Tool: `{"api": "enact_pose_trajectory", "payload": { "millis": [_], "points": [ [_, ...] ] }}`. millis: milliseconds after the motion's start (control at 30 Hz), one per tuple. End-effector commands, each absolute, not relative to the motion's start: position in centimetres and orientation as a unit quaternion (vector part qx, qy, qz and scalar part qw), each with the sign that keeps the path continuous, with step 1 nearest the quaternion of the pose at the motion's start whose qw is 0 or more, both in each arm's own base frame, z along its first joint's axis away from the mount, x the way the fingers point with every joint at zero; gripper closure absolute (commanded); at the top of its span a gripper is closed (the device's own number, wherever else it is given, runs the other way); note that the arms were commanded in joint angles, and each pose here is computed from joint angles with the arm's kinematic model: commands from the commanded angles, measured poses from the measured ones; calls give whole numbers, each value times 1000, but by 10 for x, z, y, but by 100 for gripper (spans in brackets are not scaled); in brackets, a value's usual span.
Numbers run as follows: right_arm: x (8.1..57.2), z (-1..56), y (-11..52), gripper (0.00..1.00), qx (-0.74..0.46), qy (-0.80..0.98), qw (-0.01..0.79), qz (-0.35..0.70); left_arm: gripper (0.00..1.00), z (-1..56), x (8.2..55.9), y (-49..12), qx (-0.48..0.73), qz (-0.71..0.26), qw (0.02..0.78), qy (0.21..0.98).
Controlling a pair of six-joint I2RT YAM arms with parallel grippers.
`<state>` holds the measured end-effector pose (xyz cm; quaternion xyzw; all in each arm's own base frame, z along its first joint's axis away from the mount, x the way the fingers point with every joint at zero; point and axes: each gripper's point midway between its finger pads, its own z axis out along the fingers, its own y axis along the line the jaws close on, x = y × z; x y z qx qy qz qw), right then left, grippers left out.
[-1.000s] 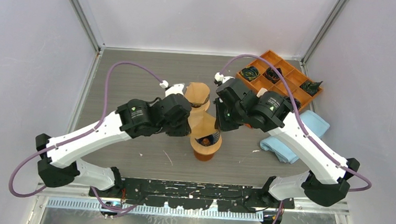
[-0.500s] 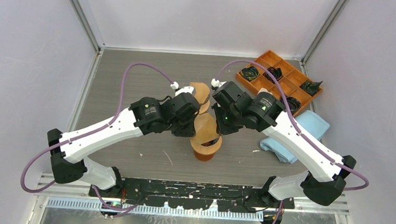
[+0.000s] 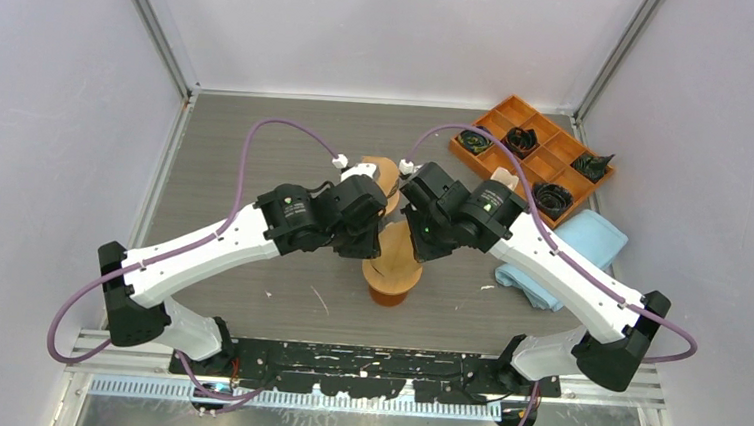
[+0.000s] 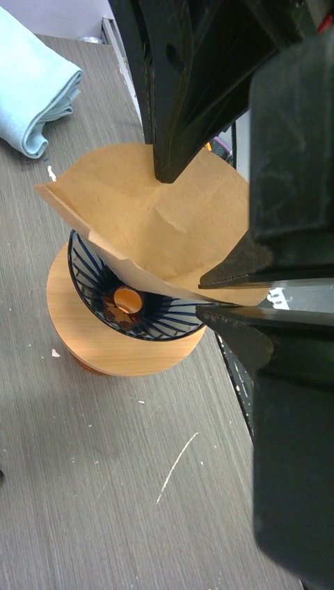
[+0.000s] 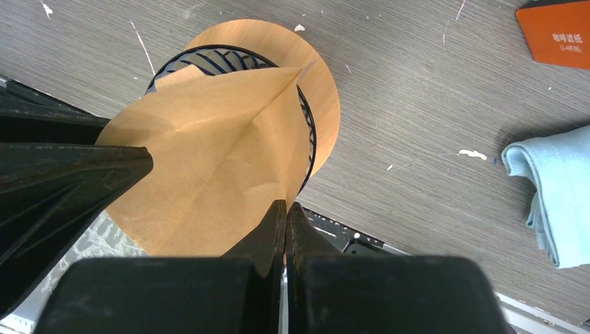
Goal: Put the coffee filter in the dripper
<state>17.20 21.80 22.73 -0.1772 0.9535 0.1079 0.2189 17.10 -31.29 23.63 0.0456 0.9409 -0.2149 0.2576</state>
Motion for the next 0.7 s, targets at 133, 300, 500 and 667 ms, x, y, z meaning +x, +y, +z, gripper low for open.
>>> {"api": "enact_pose_trajectory", "payload": {
  "millis": [133, 300, 500, 667],
  "points": [
    [185, 228, 227, 94, -181, 945, 243, 120, 74, 247, 180, -317, 45, -230, 282, 930],
    [185, 227, 229, 92, -182, 945, 242, 125, 61, 253, 185, -308, 41, -220, 300, 927],
    [186, 229, 231, 82, -184, 943, 245, 128, 46, 255, 191, -296, 40, -205, 310, 927],
    [189, 235, 232, 74, -183, 940, 255, 131, 40, 256, 196, -293, 45, -198, 316, 927]
  ]
}}
